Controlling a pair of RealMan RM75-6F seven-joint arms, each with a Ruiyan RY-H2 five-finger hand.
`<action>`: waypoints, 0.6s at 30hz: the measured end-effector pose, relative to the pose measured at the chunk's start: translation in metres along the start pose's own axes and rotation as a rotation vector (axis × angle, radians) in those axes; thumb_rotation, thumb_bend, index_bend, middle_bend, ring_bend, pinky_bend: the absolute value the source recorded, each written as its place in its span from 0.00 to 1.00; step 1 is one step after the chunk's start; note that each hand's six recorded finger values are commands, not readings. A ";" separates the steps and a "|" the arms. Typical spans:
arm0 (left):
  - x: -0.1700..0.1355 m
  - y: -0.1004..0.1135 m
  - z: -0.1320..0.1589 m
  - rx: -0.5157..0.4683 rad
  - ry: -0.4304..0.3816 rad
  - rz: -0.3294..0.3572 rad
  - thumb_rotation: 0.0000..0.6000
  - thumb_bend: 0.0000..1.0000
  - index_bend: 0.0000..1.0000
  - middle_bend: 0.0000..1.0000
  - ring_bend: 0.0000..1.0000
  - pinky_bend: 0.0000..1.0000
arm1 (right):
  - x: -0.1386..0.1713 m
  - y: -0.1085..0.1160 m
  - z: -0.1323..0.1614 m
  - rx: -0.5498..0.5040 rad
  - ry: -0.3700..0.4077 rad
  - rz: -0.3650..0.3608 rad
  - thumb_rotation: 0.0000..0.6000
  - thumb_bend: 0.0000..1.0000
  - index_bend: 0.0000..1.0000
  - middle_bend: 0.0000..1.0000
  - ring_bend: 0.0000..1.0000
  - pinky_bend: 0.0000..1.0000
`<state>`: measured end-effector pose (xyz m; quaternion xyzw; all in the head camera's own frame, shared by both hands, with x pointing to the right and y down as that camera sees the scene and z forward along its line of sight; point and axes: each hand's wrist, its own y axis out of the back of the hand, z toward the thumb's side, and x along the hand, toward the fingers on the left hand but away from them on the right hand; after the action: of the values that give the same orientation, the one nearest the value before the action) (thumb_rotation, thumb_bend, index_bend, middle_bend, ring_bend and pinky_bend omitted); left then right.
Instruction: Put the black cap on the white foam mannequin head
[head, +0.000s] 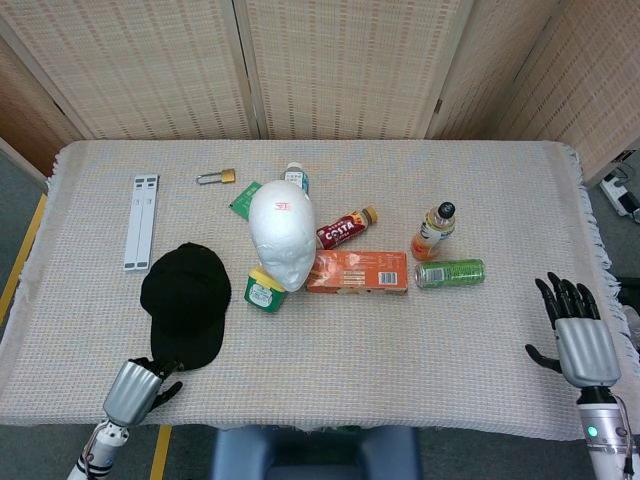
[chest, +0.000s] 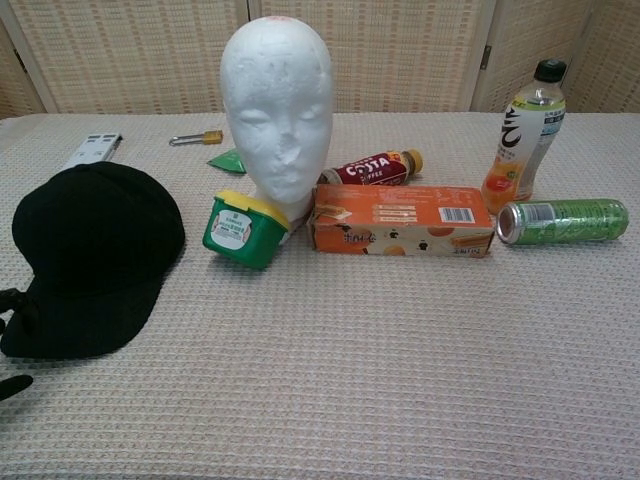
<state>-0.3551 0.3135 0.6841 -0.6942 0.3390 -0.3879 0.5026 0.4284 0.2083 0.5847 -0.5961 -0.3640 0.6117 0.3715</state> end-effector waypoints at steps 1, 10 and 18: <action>0.001 -0.002 0.002 0.002 -0.008 -0.005 1.00 0.21 0.54 1.00 0.99 1.00 | 0.000 0.000 0.000 -0.002 0.000 0.000 1.00 0.12 0.00 0.00 0.00 0.00; 0.014 -0.018 0.006 0.063 -0.050 -0.063 1.00 0.28 0.54 1.00 0.99 1.00 | 0.004 0.005 0.000 -0.023 0.010 0.001 1.00 0.12 0.00 0.00 0.00 0.00; 0.021 -0.024 -0.005 0.110 -0.027 -0.097 1.00 0.29 0.52 1.00 0.98 1.00 | 0.009 0.005 0.000 -0.025 0.013 0.005 1.00 0.12 0.00 0.00 0.00 0.00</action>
<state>-0.3478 0.3000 0.7116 -0.6864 0.2763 -0.4207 0.5249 0.4286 0.2137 0.5758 -0.6058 -0.3675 0.6041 0.3648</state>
